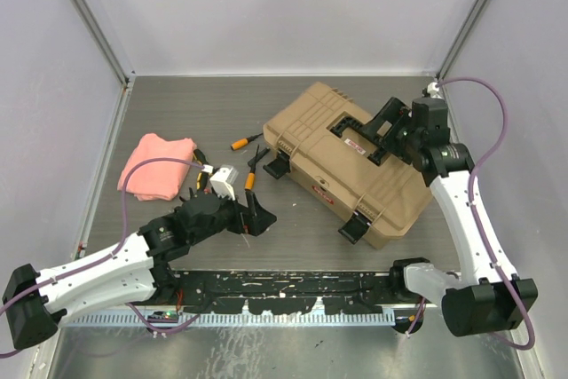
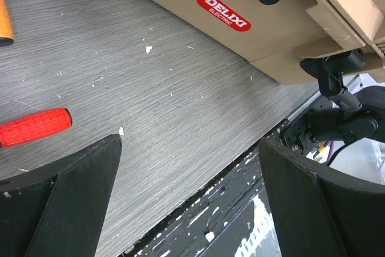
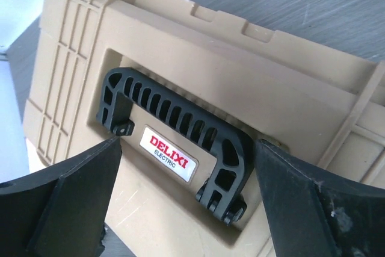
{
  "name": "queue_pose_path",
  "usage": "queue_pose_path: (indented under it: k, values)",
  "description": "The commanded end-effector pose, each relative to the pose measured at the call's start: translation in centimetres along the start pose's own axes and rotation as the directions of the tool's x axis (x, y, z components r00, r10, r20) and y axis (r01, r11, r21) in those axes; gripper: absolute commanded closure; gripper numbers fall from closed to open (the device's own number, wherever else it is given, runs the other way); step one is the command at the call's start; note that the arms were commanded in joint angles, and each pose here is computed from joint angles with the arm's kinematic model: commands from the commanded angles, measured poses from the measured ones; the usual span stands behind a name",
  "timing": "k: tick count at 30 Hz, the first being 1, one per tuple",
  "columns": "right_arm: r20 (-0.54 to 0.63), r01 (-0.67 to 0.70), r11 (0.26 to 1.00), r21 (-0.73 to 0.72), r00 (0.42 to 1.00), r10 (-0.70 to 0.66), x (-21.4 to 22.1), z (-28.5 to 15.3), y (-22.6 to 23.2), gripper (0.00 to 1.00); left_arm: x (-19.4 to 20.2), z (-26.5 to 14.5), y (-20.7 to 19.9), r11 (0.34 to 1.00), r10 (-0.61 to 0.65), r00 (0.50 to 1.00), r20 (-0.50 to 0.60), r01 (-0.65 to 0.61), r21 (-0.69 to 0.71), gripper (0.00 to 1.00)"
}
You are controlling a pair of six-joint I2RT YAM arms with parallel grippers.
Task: Pack the tool kit
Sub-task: Open the toolbox at the center of the board.
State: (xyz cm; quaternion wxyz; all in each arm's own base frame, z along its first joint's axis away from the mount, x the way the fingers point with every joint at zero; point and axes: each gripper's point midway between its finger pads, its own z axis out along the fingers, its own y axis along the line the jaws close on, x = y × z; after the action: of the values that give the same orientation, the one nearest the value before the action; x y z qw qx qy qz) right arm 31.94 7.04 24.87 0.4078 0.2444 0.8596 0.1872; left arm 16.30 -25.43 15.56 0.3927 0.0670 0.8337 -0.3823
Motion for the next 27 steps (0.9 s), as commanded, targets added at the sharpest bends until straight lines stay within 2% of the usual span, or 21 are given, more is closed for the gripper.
queue_pose_path:
  k: [1, 9, 14, 22, 27]
  values:
    - [-0.075, -0.038, 0.957, -0.287, 0.997, 0.018, 1.5, -2.4, 5.0, 0.06, -2.3, -0.3, -2.4, 0.997, -0.005, 0.998, 0.056, 0.000, 0.077, 0.02]
    - [-0.067, 0.049, 0.894, -0.446, 0.994, -0.088, 2.8, -4.0, 6.6, 0.19, -2.2, 0.1, -2.6, 0.996, -0.013, 0.999, 0.049, 0.009, 0.089, 0.02]
    - [-0.064, 0.075, 0.818, -0.570, 0.989, -0.135, 3.3, -5.4, 8.4, 0.21, -2.3, 0.5, -3.0, 0.994, -0.018, 0.998, 0.052, 0.013, 0.105, 0.02]
    - [-0.062, 0.093, 0.753, -0.652, 0.983, -0.175, 3.5, -6.2, 9.9, 0.26, -2.8, 1.6, -4.5, 0.989, -0.024, 0.999, 0.047, 0.016, 0.145, 0.02]
    - [-0.110, 0.072, 0.691, -0.719, 0.970, -0.216, 4.4, -6.7, 10.9, 0.27, -3.6, 2.8, -5.8, 0.985, -0.018, 0.999, 0.049, 0.010, 0.171, 0.02]
